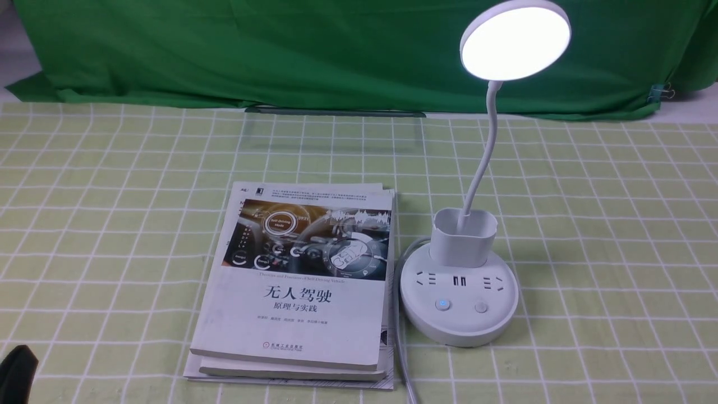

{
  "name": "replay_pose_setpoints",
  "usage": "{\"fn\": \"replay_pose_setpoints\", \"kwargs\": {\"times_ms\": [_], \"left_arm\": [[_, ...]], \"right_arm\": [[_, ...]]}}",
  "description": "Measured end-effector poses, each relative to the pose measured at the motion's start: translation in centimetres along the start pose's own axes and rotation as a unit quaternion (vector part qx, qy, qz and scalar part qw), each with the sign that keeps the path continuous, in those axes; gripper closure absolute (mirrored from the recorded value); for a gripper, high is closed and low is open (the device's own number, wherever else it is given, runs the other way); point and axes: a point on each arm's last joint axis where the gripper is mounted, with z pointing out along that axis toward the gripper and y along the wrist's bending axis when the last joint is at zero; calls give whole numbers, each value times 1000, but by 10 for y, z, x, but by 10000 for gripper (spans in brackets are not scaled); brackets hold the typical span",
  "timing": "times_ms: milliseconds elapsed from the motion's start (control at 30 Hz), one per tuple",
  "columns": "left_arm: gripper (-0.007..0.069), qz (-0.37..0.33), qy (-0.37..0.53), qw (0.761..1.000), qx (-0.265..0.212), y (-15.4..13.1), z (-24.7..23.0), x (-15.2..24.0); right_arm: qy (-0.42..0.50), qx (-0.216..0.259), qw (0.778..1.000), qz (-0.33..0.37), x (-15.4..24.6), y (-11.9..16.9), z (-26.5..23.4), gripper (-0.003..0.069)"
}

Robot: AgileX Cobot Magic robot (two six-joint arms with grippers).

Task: Turn off the desk lamp on the green coffee tablecloth by hand.
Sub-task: 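Press the power button on the lamp base to turn the lamp off with the right gripper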

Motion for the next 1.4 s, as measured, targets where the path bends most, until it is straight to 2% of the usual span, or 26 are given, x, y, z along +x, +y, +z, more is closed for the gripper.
{"fn": "replay_pose_setpoints", "kwargs": {"times_ms": [167, 267, 300, 333, 367, 400, 500, 667, 767, 800, 933, 1100, 1233, 1400], "left_arm": [[215, 0, 0, 1000, 0, 0, 0, 0], [215, 0, 0, 1000, 0, 0, 0, 0], [215, 0, 0, 1000, 0, 0, 0, 0], [215, 0, 0, 1000, 0, 0, 0, 0], [215, 0, 0, 1000, 0, 0, 0, 0], [215, 0, 0, 1000, 0, 0, 0, 0], [215, 0, 0, 1000, 0, 0, 0, 0], [215, 0, 0, 1000, 0, 0, 0, 0], [215, 0, 0, 1000, 0, 0, 0, 0], [215, 0, 0, 1000, 0, 0, 0, 0], [215, 0, 0, 1000, 0, 0, 0, 0], [215, 0, 0, 1000, 0, 0, 0, 0], [215, 0, 0, 1000, 0, 0, 0, 0], [215, 0, 0, 1000, 0, 0, 0, 0]], "right_arm": [[113, -28, 985, -129, -46, 31, 7, 564], [229, -33, 956, -177, -61, 44, 23, 564], [237, -33, 954, -179, -62, 45, 25, 564], [298, -28, 935, -188, -66, 49, 39, 564], [309, -28, 932, -190, -66, 49, 41, 564], [363, -20, 911, -192, -66, 51, 57, 564], [433, -10, 882, -189, -60, 50, 81, 567], [511, -7, 840, -184, -42, 51, 119, 615], [560, -33, 801, -207, -21, 68, 148, 615], [563, -35, 799, -208, -20, 70, 149, 615], [594, -68, 758, -258, 5, 102, 182, 615], [605, -86, 736, -292, 30, 133, 217, 615], [605, -95, 732, -300, 43, 149, 240, 615], [609, -93, 727, -302, 54, 153, 257, 615]]}}
